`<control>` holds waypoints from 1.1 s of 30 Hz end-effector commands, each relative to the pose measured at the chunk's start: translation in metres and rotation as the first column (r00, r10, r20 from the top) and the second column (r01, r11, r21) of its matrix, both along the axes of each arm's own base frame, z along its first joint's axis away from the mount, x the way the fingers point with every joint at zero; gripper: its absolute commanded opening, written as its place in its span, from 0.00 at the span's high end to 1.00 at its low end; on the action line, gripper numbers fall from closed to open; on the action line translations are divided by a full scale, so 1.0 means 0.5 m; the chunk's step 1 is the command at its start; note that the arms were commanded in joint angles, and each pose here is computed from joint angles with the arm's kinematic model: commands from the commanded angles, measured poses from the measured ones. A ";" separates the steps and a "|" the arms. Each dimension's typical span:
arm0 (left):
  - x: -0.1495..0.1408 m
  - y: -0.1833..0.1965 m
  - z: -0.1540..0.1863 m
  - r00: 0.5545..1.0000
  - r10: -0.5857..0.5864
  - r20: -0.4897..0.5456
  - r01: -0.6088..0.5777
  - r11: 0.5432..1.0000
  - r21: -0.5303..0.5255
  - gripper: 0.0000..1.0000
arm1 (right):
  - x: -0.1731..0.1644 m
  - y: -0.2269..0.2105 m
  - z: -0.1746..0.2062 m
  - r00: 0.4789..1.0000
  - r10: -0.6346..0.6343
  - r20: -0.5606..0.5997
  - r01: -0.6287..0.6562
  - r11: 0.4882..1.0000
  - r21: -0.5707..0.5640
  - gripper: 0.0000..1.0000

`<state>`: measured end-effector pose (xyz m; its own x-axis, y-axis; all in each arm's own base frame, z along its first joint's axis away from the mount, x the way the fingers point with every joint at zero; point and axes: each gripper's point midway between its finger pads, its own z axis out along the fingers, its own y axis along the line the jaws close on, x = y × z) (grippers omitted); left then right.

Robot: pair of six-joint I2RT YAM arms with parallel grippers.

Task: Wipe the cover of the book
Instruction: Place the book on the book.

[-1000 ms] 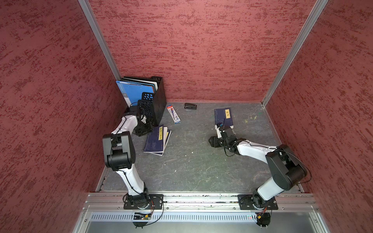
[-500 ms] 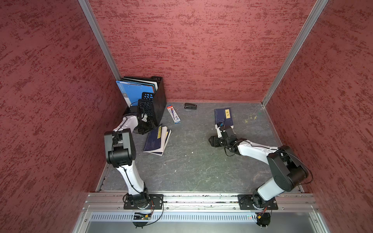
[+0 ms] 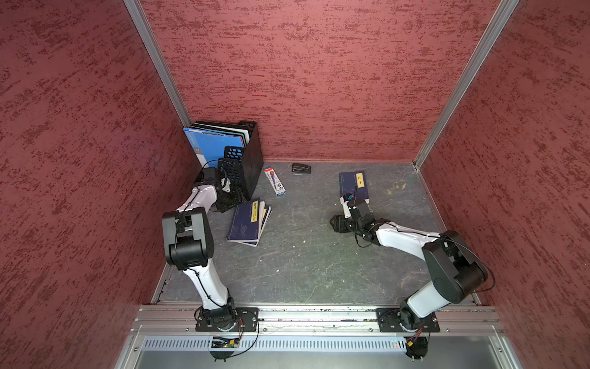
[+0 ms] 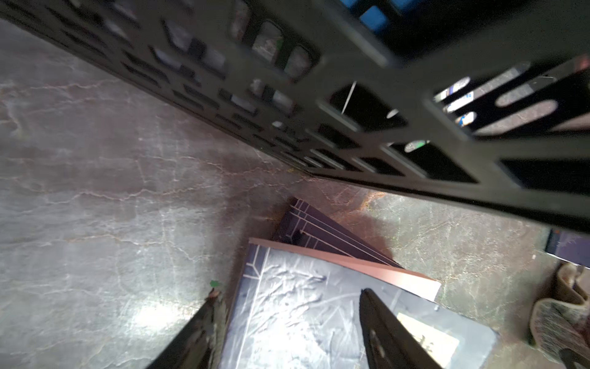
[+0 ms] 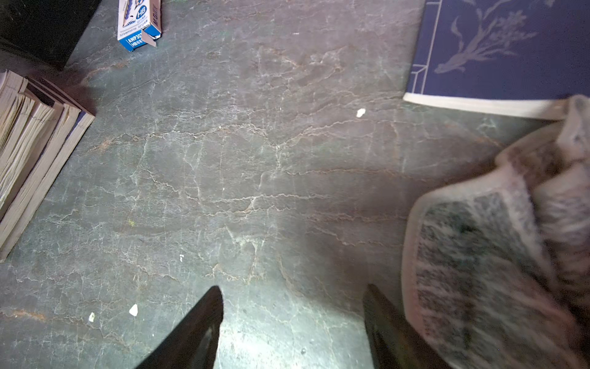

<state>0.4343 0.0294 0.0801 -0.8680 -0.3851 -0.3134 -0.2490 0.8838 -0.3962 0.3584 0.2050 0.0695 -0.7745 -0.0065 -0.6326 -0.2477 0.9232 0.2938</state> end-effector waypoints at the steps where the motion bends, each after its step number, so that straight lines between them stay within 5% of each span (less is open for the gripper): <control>1: 0.015 -0.007 -0.009 1.000 -0.013 0.014 0.014 0.997 -0.071 0.32 | 0.007 -0.009 0.013 1.000 -0.009 0.023 0.009 1.000 -0.015 0.30; 17: 0.022 -0.049 0.005 0.994 -0.087 0.061 0.095 0.986 -0.136 0.33 | 0.005 -0.009 0.018 1.000 -0.010 0.025 0.010 1.000 -0.007 0.30; 33: 0.021 -0.071 0.008 0.989 -0.138 0.053 0.142 0.986 -0.085 0.33 | 0.008 -0.009 0.018 1.000 -0.010 0.027 0.010 1.000 -0.011 0.30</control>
